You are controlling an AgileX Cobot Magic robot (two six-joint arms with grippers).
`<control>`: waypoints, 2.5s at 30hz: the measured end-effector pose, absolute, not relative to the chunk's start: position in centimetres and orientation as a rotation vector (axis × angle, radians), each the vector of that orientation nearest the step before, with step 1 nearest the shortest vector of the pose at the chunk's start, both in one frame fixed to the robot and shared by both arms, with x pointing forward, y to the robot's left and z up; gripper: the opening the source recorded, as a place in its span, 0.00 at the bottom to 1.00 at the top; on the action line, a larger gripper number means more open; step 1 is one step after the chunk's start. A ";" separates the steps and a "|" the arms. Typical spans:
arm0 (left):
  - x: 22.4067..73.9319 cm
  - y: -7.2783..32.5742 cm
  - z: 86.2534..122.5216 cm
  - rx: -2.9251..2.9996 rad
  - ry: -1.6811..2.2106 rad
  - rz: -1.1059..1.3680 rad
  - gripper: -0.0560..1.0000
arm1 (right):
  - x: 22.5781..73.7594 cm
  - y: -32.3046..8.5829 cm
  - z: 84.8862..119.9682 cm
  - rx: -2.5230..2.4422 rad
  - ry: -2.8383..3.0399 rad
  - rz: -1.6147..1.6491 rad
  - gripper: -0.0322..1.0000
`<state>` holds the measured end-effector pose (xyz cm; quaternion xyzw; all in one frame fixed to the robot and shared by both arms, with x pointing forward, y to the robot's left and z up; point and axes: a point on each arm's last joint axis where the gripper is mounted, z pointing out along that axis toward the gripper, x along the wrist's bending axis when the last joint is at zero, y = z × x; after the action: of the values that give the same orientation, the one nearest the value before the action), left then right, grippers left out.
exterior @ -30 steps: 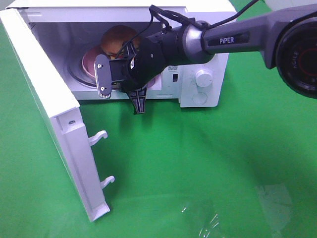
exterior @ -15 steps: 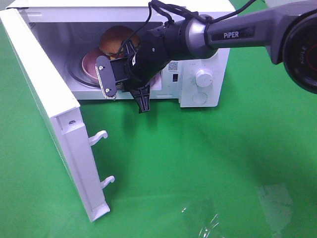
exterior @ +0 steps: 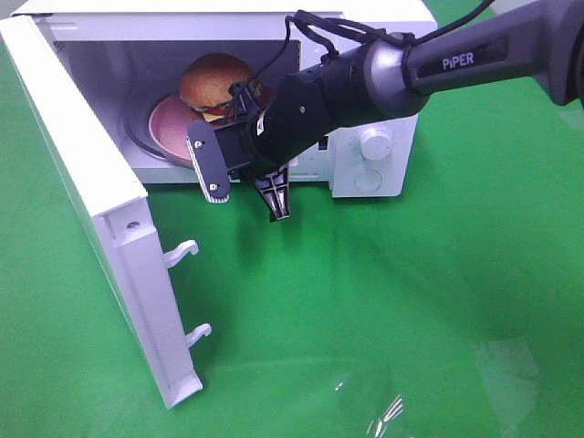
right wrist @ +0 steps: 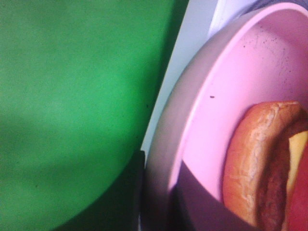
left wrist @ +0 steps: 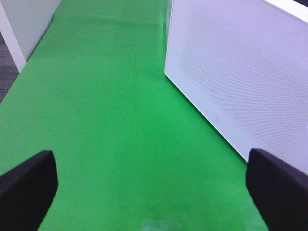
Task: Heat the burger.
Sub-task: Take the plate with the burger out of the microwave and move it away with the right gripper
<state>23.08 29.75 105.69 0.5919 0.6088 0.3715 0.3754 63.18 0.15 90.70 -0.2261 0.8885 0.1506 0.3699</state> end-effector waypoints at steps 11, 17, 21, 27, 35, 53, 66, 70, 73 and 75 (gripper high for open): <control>23.1 29.7 105.7 1.515 1.558 0.951 0.98 | 62.4 -0.4 91.2 -0.648 2.255 0.356 0.14; 23.1 29.7 105.7 1.515 1.558 0.951 0.98 | 62.1 -0.5 91.8 -0.681 2.272 0.361 0.14; 23.1 29.7 105.7 1.515 1.558 0.951 0.98 | 62.1 -0.7 92.1 -0.706 2.278 0.358 0.14; 23.1 29.7 105.7 1.515 1.558 0.951 0.98 | 62.0 -0.9 93.2 -0.704 2.264 0.366 0.14; 23.1 29.7 105.7 1.515 1.558 0.951 0.98 | 61.9 -0.9 93.8 -0.702 2.253 0.369 0.14; 23.1 29.7 105.7 1.515 1.558 0.951 0.98 | 58.6 -2.9 94.1 -0.787 2.218 0.336 0.14; 23.1 29.7 105.7 1.515 1.558 0.951 0.98 | 56.0 -3.2 94.6 -0.827 2.212 0.346 0.14; 23.1 29.7 105.7 1.515 1.558 0.951 0.98 | 55.3 -3.3 94.4 -0.836 2.221 0.347 0.14; 23.1 29.7 105.7 1.515 1.558 0.951 0.98 | 54.8 -3.5 94.3 -0.832 2.234 0.351 0.14; 23.1 29.7 105.7 1.515 1.558 0.951 0.98 | 54.5 -3.7 94.3 -0.831 2.242 0.350 0.14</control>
<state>23.08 29.75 105.69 0.5919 0.6088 0.3715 0.3754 54.52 -3.74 94.28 -0.3216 0.8674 0.1356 0.3547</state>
